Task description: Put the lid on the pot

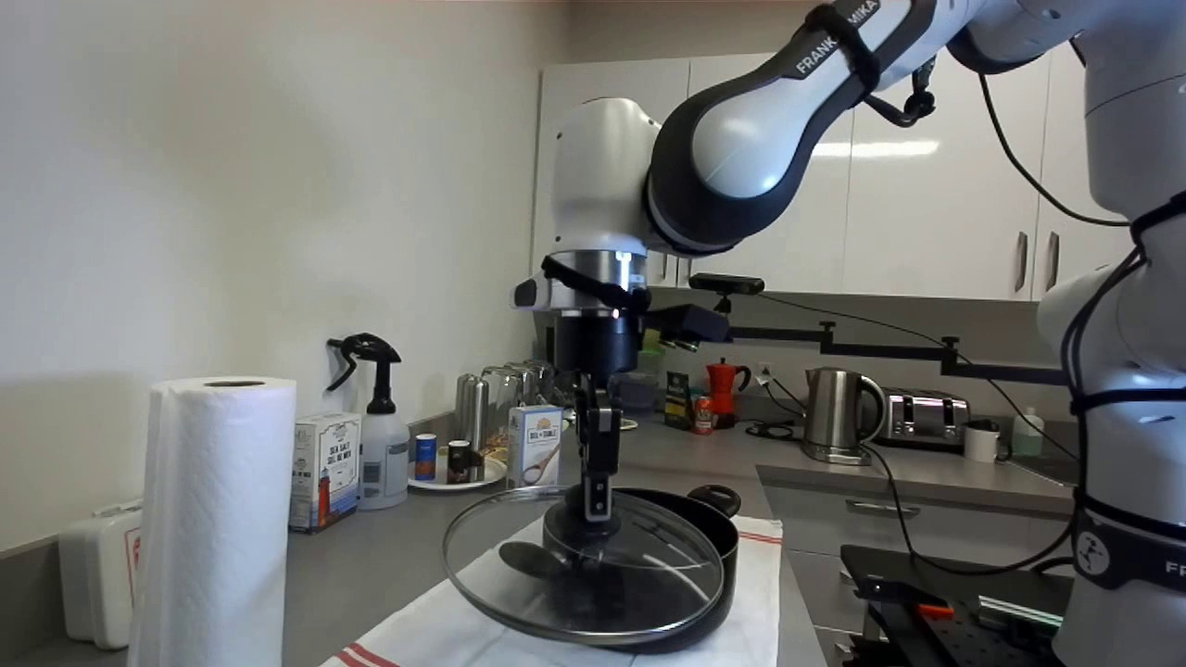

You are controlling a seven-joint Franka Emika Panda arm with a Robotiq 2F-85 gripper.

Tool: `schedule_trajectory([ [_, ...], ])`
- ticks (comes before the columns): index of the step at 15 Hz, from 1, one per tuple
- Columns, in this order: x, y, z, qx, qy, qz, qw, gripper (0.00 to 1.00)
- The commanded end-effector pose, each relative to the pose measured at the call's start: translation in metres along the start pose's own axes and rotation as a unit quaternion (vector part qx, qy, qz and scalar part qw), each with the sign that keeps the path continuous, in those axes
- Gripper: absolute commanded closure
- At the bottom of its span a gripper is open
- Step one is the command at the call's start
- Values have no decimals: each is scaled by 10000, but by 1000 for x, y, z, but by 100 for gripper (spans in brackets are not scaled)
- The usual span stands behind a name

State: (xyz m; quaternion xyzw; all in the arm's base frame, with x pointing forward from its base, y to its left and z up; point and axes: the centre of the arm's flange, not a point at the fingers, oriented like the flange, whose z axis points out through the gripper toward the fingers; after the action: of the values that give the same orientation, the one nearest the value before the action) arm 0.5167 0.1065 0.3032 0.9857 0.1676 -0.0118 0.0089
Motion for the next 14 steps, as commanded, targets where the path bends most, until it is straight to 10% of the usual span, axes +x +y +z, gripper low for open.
schedule_trajectory([
  [1, -19, 34, -13, 137, 8, 511, 9986, 75],
  [14, -72, 134, 2, 573, 11, 2040, 9773, 75],
])
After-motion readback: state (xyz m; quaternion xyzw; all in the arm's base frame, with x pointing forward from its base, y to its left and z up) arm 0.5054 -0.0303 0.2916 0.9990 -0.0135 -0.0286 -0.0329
